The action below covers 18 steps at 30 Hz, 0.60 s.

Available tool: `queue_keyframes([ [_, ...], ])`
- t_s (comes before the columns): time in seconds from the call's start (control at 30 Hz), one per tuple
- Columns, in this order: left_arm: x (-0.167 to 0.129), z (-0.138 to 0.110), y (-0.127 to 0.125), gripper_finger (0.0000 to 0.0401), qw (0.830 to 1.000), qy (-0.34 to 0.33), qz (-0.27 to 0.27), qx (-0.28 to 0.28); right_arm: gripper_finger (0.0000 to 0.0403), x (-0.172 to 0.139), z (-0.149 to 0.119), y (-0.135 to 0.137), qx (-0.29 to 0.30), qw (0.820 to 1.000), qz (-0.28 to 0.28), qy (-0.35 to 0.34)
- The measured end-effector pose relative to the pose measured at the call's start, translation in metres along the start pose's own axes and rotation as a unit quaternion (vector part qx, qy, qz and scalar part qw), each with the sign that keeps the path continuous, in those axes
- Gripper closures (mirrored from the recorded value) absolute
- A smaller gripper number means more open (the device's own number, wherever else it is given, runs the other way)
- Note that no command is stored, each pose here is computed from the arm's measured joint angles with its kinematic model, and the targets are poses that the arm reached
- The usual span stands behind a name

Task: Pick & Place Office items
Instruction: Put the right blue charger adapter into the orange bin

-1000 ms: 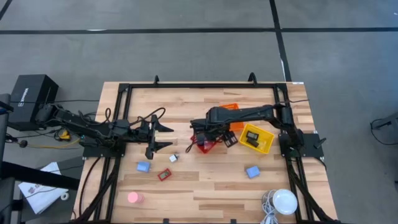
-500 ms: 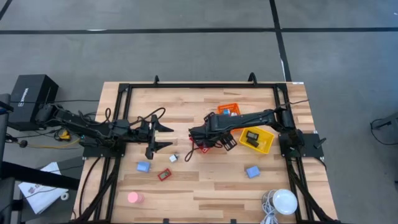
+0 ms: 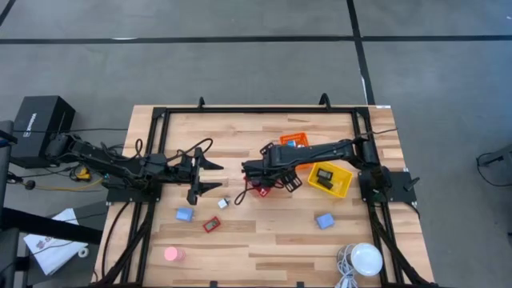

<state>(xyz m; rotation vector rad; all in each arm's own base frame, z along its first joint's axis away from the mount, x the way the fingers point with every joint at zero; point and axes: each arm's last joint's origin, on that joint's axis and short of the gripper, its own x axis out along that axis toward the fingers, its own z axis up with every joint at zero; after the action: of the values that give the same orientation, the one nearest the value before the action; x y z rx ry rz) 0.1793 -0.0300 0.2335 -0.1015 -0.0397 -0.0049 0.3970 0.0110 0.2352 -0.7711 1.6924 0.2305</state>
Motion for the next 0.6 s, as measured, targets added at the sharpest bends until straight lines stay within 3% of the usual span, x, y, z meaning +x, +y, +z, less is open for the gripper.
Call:
queue_keyframes([
  [0.27, 0.0, 0.0, 0.0, 0.0142, 1.0, 0.0, 0.0, 0.0, 0.0186, -0.001, -0.002, 0.005, 0.03, 0.999, 0.01, 0.017],
  [0.6, 0.0, 0.0, 0.0, 0.0142, 1.0, 0.0, 0.0, 0.0, 0.023, -0.006, -0.012, 0.009, 0.124, 0.991, 0.028, 0.05],
])
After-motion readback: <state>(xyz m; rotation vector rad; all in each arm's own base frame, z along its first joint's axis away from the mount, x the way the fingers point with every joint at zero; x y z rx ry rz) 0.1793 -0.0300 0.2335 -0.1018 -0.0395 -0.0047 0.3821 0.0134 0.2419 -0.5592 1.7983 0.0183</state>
